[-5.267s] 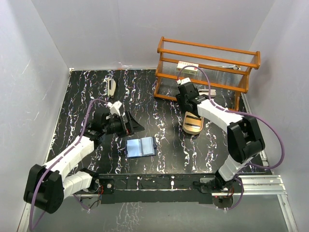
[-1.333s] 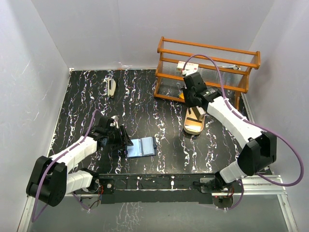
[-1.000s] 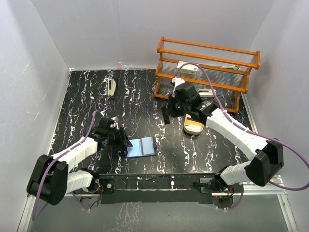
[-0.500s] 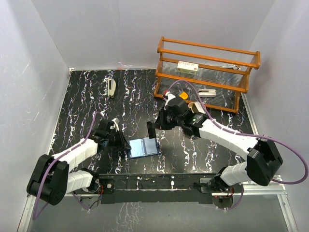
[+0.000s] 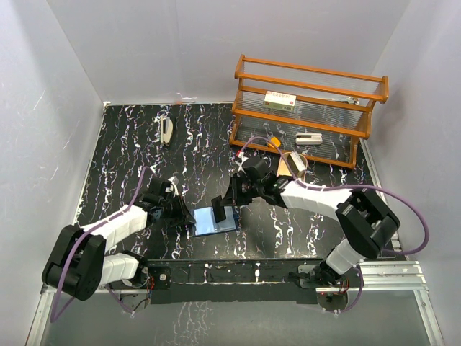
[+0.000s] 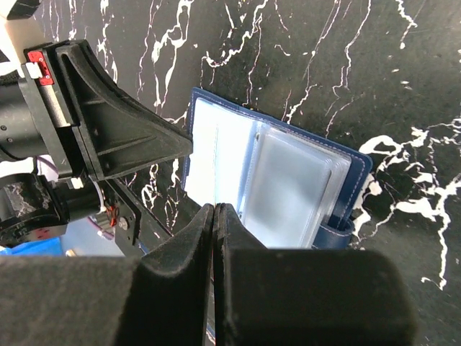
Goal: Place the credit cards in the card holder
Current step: Insert the credit card into the card holder.
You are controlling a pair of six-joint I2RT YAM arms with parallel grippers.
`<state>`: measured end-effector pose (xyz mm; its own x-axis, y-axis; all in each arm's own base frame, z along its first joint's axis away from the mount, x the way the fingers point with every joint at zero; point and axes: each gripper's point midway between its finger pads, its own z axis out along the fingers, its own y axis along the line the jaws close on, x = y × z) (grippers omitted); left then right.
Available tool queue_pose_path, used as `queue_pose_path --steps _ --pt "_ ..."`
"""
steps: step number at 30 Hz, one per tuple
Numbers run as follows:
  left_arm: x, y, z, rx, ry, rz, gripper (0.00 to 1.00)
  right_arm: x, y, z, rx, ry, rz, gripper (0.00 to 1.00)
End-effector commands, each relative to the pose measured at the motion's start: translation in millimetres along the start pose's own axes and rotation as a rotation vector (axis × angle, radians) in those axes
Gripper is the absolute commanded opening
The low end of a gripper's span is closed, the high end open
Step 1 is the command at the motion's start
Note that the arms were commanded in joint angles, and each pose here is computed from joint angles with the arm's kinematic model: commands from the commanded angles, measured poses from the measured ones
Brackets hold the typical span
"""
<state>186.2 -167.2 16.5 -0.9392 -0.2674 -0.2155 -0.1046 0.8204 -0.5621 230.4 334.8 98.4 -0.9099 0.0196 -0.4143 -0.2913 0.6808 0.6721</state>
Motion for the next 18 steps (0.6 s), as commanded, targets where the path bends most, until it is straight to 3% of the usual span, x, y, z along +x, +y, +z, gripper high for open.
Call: queue_pose_path --steps 1,18 --pt "3 4 2 -0.014 0.011 0.01 0.0 -6 23 9 -0.114 -0.003 -0.001 0.0" --pt "5 7 3 -0.031 0.031 0.004 0.0 25 -26 32 -0.009 0.122 0.047 0.0"
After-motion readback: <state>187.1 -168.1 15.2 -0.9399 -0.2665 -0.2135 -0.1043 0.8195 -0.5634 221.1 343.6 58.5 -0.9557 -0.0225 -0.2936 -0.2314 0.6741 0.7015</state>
